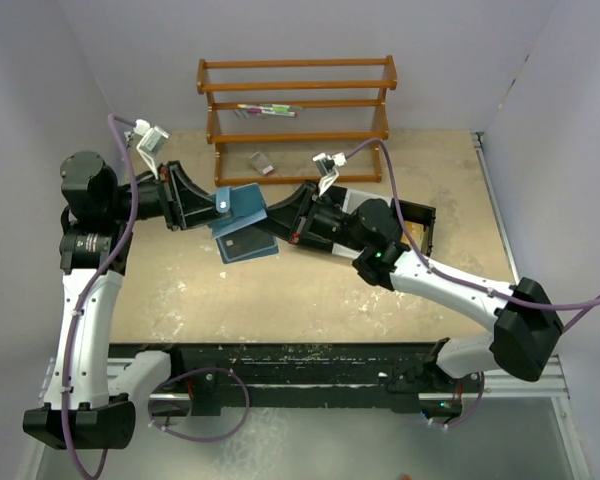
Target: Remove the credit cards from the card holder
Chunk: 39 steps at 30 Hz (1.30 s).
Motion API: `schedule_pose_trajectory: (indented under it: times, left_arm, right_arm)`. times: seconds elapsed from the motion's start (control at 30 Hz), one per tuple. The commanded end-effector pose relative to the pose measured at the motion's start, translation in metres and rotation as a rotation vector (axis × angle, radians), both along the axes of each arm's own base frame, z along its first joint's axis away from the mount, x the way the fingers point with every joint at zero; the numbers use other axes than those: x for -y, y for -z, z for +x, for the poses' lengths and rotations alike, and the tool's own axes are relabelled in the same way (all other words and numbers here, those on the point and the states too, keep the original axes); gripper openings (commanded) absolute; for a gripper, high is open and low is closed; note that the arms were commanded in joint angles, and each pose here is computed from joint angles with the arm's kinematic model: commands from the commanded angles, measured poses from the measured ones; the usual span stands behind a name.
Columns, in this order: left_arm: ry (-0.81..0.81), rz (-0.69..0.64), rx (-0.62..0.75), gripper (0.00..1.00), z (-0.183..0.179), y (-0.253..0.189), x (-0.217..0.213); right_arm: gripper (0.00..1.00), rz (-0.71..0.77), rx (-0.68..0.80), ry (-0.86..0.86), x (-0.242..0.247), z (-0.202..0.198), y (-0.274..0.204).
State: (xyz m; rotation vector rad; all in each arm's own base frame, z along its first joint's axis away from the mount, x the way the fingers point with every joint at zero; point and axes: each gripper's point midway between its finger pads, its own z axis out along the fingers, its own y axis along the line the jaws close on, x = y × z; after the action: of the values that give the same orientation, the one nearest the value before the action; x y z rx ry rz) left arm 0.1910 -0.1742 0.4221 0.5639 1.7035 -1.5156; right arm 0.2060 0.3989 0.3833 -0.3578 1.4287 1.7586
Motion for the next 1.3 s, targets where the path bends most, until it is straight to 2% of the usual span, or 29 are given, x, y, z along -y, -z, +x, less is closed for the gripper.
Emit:
schedule_pose_trajectory:
  times: [0.0,0.03,0.1,0.17,0.23,0.27,0.33,0.43,0.57,0.8,1.07,1.27]
  left_arm:
    - [-0.017,0.088,0.099,0.24,-0.004,0.013,-0.003]
    - [-0.027,0.110,0.118,0.36,-0.002,0.016,-0.005]
    - [-0.045,0.159,0.176,0.62,0.002,0.020,-0.008]
    - [-0.073,0.220,0.238,0.75,0.009,0.024,-0.012]
    - [-0.088,0.280,0.319,0.81,0.013,0.024,-0.017]
    - [-0.090,0.297,0.355,0.82,0.012,0.022,-0.018]
    - [-0.073,0.309,0.422,0.83,0.006,0.019,-0.018]
    - [-0.009,0.291,0.495,0.84,-0.011,0.021,-0.014]
    - [0.024,0.304,0.504,0.85,-0.016,0.038,-0.014]
    - [-0.023,0.379,0.516,0.86,-0.006,0.066,-0.021]
    - [-0.112,0.490,0.642,0.90,0.004,0.081,-0.034]
    - [-0.213,0.514,0.716,0.87,0.013,0.079,-0.041]
  right_arm:
    - [0.04,0.098,0.080,-0.046,0.017,-0.024,-0.036]
    - [0.00,0.092,0.076,-0.050,0.018,-0.026,-0.034]
    - [0.00,0.050,0.049,-0.061,0.017,-0.027,-0.028]
    - [0.00,-0.011,0.007,-0.076,0.014,-0.028,-0.020]
    - [0.00,-0.145,-0.062,-0.033,0.011,-0.018,-0.003]
    - [0.00,-0.268,-0.123,-0.004,0.011,-0.012,0.021]
    - [0.00,-0.405,-0.145,0.090,0.017,0.004,0.040]
    - [0.00,-0.520,-0.197,0.147,0.025,0.011,0.058]
    - [0.00,-0.568,-0.204,0.210,0.032,0.016,0.056]
    - [0.00,-0.688,-0.225,0.270,0.030,0.017,0.055]
    - [0.00,-0.754,-0.218,0.285,0.019,0.012,0.051]
    - [0.00,-0.771,-0.187,0.242,0.000,-0.002,0.045]
